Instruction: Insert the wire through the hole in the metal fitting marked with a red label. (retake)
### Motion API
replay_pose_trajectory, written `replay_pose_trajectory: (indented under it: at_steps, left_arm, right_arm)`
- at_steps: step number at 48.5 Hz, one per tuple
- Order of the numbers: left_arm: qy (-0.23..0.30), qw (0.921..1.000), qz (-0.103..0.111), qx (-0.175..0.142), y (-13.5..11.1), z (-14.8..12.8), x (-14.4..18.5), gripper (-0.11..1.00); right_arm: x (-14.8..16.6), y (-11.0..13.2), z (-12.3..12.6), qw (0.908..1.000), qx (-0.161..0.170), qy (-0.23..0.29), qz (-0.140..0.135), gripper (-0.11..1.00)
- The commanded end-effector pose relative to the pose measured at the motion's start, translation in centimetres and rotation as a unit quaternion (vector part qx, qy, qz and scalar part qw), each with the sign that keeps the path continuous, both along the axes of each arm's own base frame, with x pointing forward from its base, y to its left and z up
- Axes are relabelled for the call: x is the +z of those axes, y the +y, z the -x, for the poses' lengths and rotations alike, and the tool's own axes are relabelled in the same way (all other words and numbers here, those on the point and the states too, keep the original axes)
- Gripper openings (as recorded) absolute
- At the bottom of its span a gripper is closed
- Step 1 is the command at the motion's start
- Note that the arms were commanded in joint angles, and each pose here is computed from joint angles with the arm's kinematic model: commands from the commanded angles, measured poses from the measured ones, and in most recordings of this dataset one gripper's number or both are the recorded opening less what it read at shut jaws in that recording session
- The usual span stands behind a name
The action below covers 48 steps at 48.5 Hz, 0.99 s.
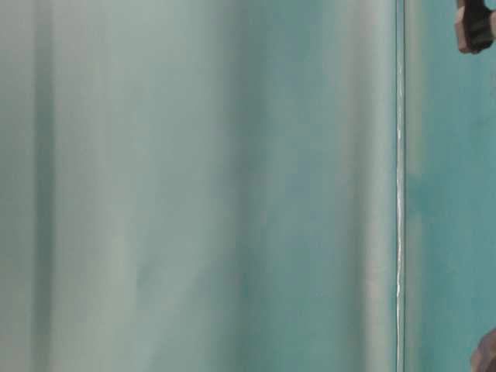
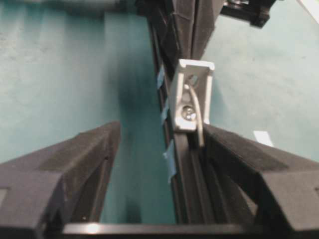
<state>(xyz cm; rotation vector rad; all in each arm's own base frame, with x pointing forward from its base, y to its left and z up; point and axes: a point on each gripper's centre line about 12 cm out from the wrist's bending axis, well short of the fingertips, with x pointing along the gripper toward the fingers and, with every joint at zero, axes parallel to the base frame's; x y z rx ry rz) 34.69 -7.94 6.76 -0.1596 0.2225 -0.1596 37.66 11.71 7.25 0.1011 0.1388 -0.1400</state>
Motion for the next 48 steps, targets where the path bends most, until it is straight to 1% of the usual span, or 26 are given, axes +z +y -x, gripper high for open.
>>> replay_pose_trajectory:
  at_steps: [1,19,22,28,32,36,48]
  left_arm:
    - [-0.01,0.9999,0.001,-0.005,-0.43,-0.61,0.91,0.18]
    - [-0.016,0.9998,0.003,-0.014,-1.04,-0.51,1.66,0.17]
    - [-0.017,0.9997,0.003,-0.015,-1.1,-0.46,1.74,0.14]
    - [-0.017,0.9997,0.002,-0.017,-1.09,-0.25,1.77,-0.02]
    - [-0.016,0.9997,0.002,-0.017,-1.05,-0.12,1.78,-0.08]
    - [-0.017,0.9997,0.002,-0.017,-1.04,-0.09,1.86,-0.1]
    - [-0.015,0.9997,0.001,-0.02,-1.22,-0.04,1.79,-0.1]
  right_arm:
    - [0.55,-0.17,-0.3,1.0,-0.003,-0.008,-0.003,0.02]
    - [0.55,-0.17,-0.3,1.0,-0.003,-0.008,-0.003,0.02]
    - [0.55,-0.17,-0.3,1.0,-0.003,-0.008,-0.003,0.02]
    - [0.55,-0.17,-0.3,1.0,-0.003,-0.008,-0.003,0.02]
    - [0.55,-0.23,-0.32,1.0,-0.004,-0.008,-0.003,0.02]
    - [0.55,-0.17,-0.3,1.0,-0.003,-0.008,-0.003,0.02]
    - [0.55,-0.17,-0.3,1.0,-0.003,-0.008,-0.003,0.02]
